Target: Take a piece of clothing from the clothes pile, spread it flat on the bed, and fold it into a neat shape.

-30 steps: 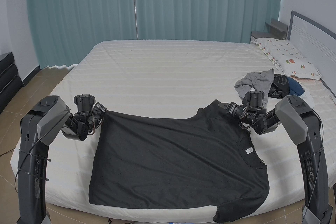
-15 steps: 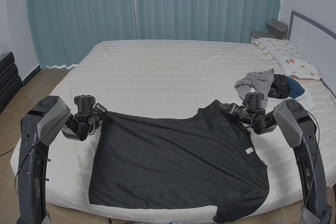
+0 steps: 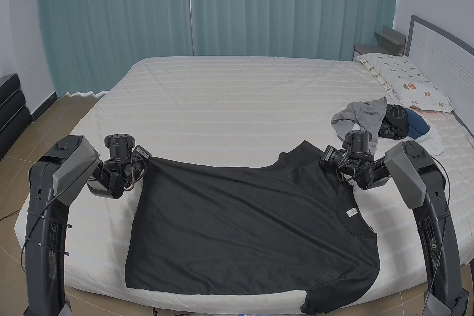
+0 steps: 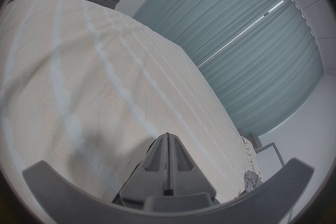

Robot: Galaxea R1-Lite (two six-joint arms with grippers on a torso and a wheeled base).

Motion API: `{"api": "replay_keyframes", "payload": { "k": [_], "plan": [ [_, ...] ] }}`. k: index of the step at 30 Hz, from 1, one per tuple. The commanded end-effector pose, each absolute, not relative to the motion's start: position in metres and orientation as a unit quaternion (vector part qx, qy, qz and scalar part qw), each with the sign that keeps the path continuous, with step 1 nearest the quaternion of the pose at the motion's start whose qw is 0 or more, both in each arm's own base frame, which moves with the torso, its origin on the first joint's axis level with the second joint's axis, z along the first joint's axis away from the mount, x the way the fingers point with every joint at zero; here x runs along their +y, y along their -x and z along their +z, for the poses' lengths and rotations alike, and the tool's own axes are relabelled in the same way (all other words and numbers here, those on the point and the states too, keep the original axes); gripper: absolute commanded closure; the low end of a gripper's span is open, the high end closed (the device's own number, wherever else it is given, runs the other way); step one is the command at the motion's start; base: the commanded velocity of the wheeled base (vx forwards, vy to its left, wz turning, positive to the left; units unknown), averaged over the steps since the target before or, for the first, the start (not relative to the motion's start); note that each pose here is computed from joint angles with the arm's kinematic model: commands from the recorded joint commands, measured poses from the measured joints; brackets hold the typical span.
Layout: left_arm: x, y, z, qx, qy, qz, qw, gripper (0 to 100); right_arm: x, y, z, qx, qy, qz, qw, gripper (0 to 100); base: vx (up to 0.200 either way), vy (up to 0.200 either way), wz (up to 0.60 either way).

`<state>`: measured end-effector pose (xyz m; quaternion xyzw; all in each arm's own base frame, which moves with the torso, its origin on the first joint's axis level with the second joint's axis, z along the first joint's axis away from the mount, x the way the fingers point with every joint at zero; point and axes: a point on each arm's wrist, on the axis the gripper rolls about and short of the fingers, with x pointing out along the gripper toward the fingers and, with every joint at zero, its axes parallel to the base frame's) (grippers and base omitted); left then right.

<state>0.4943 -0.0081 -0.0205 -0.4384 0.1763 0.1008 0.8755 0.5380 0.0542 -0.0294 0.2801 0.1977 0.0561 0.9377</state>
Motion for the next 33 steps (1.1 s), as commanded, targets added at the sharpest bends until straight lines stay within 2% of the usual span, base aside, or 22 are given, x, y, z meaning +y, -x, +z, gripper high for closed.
{"api": "replay_keyframes", "payload": {
  "k": [1, 11, 15, 21, 33],
  "plan": [
    [-0.008, -0.495, -0.018, 0.172, 0.438, 0.099, 0.877, 100, 0.048, -0.546, -0.007, 0.156, -0.282, 0.046, 0.946, 100, 0.000, 0.000, 0.00],
    [-0.008, -0.500, -0.011, 0.154, 0.440, 0.092, 0.880, 100, 0.040, -0.558, 0.013, 0.101, -0.284, 0.029, 0.953, 100, 0.000, 0.000, 0.00],
    [-0.008, -0.503, -0.008, 0.140, 0.442, 0.085, 0.882, 100, 0.034, -0.558, 0.033, 0.074, -0.284, 0.032, 0.955, 100, 0.000, 0.000, 0.00],
    [-0.008, -0.505, -0.003, 0.127, 0.443, 0.077, 0.884, 100, 0.032, -0.558, 0.035, 0.062, -0.286, 0.033, 0.956, 100, 0.000, 0.000, 0.00],
    [-0.009, -0.511, -0.025, 0.137, 0.439, 0.080, 0.884, 100, 0.037, -0.559, -0.013, 0.099, -0.273, 0.026, 0.956, 100, 0.000, 0.000, 0.00]
  ]
}}
